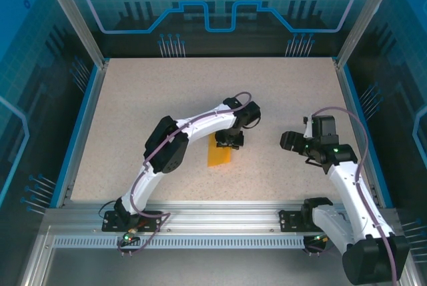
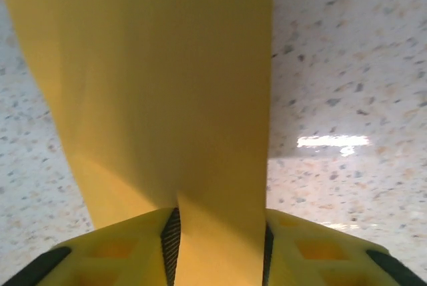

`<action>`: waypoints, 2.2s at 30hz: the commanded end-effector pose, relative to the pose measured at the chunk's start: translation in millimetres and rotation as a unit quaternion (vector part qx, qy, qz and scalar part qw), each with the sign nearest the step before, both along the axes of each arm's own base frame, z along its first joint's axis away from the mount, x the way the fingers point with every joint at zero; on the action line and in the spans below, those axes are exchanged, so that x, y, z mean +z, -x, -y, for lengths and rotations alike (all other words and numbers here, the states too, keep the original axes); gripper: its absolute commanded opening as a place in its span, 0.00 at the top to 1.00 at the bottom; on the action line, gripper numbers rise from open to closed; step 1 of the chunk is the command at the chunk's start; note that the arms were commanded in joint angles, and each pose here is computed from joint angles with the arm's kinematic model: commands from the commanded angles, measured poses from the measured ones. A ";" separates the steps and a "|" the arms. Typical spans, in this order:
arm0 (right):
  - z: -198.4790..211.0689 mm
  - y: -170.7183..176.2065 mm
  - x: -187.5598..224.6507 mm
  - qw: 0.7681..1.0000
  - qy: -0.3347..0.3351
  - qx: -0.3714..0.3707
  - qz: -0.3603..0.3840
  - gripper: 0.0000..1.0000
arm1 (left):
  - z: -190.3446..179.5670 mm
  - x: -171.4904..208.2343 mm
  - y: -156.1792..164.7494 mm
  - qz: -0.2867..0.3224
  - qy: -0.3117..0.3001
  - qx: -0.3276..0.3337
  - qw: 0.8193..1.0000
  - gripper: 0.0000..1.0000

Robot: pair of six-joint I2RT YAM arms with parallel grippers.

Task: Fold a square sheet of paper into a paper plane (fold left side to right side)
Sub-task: Turn over the paper at the center of the table, then third fold the triangle at the center of the table.

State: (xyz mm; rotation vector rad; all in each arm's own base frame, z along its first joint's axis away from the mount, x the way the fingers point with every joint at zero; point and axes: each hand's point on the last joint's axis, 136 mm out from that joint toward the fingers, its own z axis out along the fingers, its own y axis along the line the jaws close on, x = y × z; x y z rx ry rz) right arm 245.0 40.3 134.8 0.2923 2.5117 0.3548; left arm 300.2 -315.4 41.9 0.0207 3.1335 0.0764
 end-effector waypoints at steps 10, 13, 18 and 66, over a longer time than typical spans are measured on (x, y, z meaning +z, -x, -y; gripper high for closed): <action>-60.6 -16.5 -2.2 0.991 -0.087 0.102 -0.006 0.27 | 4.0 76.1 -17.4 0.069 0.214 -0.031 0.974 0.35; -87.2 -23.8 -8.8 0.987 -0.096 0.130 -0.020 0.37 | -23.1 77.2 -20.2 0.082 0.238 -0.009 0.968 0.34; -135.5 -44.7 -18.2 0.980 -0.099 0.171 -0.040 0.55 | -62.5 67.3 -19.1 0.085 0.278 0.034 0.956 0.33; -212.2 -119.5 -134.2 0.962 -0.036 0.215 -0.166 0.76 | -59.4 -11.6 15.7 -0.060 0.389 0.073 0.916 0.38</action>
